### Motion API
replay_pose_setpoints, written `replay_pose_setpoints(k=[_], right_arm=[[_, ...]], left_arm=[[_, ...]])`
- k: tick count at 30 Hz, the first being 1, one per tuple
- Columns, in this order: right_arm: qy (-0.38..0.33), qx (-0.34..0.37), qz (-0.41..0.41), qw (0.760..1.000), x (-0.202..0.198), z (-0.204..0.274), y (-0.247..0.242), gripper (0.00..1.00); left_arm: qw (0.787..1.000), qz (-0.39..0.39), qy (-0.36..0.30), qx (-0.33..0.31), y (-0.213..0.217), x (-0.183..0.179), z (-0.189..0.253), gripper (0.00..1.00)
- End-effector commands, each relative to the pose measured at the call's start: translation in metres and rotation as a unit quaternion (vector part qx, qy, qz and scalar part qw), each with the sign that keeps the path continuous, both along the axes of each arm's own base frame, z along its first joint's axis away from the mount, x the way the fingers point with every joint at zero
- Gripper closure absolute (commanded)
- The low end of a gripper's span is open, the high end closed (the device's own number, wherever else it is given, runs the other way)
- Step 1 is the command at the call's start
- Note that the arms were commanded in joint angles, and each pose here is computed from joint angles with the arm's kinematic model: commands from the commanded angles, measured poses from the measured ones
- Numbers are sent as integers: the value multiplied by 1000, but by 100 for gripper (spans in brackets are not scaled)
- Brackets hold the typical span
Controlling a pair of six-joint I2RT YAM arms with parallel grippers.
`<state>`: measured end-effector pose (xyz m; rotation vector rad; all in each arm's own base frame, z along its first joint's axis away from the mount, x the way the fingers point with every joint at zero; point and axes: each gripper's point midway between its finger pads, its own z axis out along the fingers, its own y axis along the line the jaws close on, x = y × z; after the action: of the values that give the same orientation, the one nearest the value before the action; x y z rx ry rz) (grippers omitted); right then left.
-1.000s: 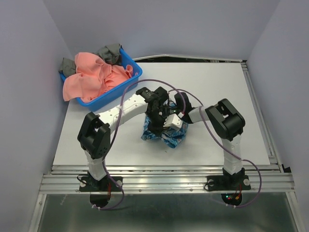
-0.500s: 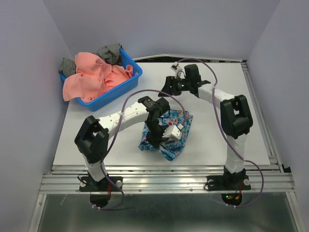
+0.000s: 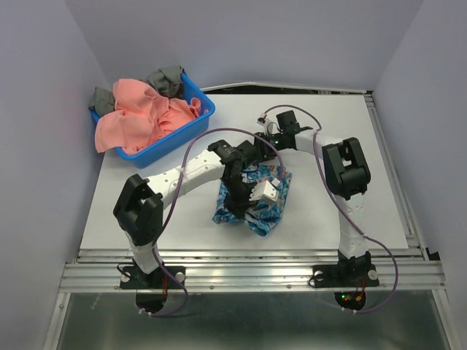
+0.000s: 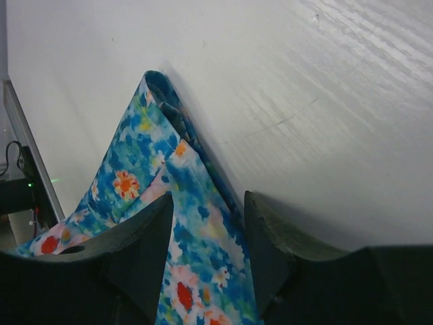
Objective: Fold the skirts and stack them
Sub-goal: Fold the skirt
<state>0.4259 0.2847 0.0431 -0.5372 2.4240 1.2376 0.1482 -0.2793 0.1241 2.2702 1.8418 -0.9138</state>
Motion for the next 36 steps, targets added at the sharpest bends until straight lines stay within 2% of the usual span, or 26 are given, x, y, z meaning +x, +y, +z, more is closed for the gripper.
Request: replay_pose_setpoints(k=[1, 4, 16, 23, 29, 36], right_arm=[[37, -19, 43, 998, -35, -26, 11, 50], [51, -12, 72, 996, -60, -27, 22, 57], [78, 3, 131, 988, -133, -21, 43, 58], [71, 3, 135, 988, -141, -15, 48, 57], [72, 5, 138, 988, -143, -13, 51, 57], [77, 5, 142, 987, -146, -14, 55, 58]], left_arm=[[1000, 21, 17, -10, -11, 0, 15, 96], [1000, 27, 13, -10, -13, 3, 17, 94], [1000, 28, -1, -5, -16, 12, 17, 90], [999, 19, -36, 3, -17, 31, 14, 89], [995, 58, -77, -1, -22, 79, 10, 89], [991, 75, -113, 6, -28, 111, -7, 89]])
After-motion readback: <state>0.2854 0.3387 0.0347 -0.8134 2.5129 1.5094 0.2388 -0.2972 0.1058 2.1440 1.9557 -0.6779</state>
